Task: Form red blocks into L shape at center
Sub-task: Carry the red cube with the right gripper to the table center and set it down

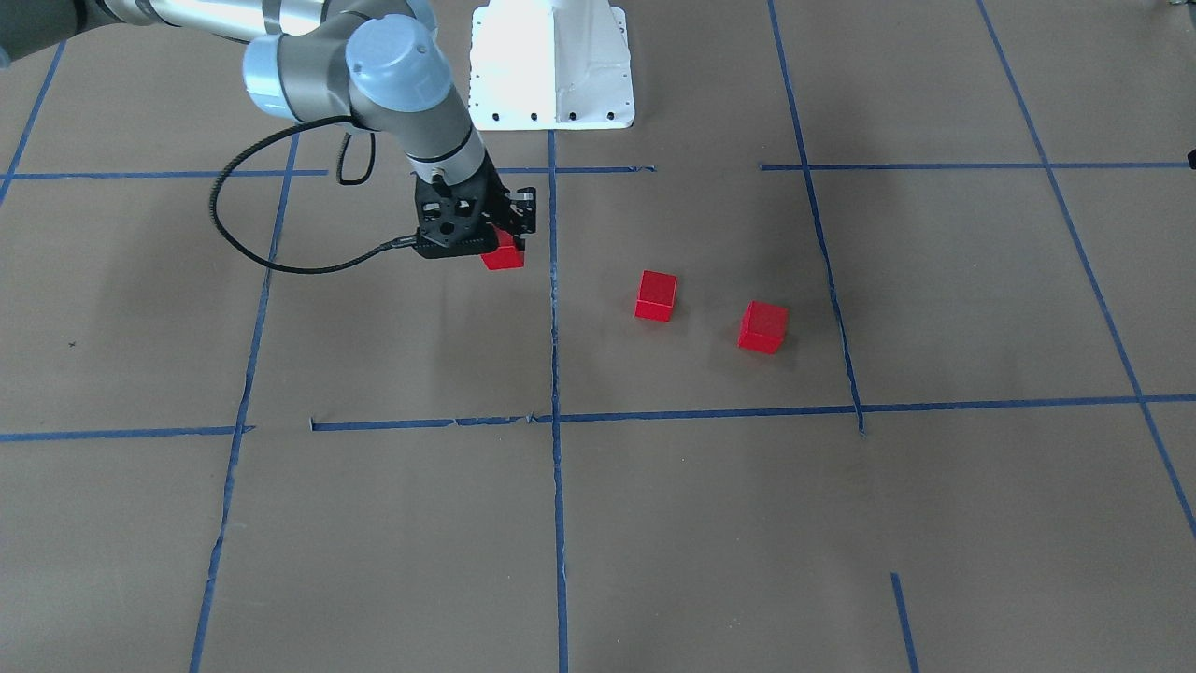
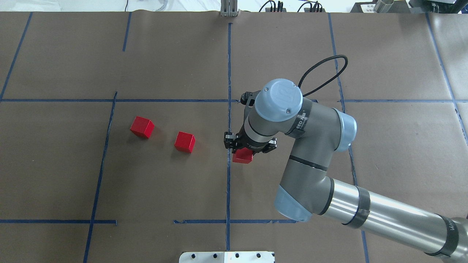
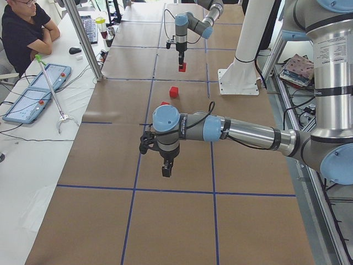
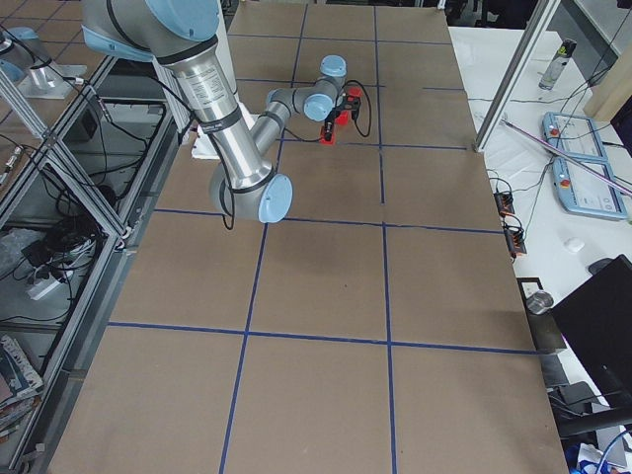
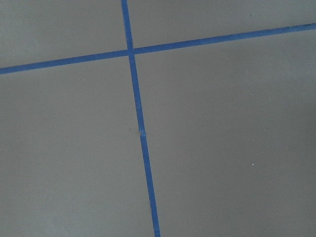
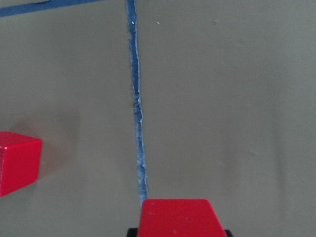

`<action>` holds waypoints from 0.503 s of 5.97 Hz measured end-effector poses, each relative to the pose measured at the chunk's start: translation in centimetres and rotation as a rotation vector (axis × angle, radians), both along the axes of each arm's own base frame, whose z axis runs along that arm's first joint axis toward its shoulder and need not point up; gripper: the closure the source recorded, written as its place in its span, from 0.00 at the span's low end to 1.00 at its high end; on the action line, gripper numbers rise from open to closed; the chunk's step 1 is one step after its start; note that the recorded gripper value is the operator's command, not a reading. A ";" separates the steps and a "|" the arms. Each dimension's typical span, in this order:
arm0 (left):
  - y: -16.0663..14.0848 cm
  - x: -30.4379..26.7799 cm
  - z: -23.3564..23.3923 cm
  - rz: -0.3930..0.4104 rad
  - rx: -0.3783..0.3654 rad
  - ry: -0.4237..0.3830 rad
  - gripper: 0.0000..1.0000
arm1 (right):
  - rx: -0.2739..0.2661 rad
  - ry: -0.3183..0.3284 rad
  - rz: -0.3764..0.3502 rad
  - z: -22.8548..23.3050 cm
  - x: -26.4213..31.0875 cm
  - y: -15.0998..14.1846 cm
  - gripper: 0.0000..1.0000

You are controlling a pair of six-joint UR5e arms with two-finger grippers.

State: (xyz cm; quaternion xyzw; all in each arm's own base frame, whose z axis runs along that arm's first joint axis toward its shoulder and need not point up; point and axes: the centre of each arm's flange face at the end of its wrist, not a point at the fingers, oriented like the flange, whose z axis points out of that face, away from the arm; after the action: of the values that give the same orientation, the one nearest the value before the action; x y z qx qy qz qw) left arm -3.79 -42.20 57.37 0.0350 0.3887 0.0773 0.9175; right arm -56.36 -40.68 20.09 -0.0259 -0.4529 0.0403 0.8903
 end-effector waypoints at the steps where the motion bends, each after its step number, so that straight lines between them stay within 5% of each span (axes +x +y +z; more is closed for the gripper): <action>1: 0.0 0.2 0.0 0.004 0.010 0.001 0.00 | -0.019 0.009 0.009 -0.8 -1.9 -0.1 0.89; 2: 0.0 0.2 0.0 0.005 0.013 0.001 0.00 | -0.029 0.018 0.010 -1.0 -2.9 0.1 0.74; 3: 0.0 0.2 -0.1 0.005 0.015 0.002 0.00 | -0.029 0.026 0.010 -0.8 -3.6 0.5 0.72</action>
State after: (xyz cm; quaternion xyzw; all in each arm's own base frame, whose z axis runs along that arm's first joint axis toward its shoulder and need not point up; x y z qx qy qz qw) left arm -3.55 -42.17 57.28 0.0411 0.3890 0.0826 0.9166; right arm -59.95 -40.16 19.24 -0.0362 -0.4407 0.0516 0.8954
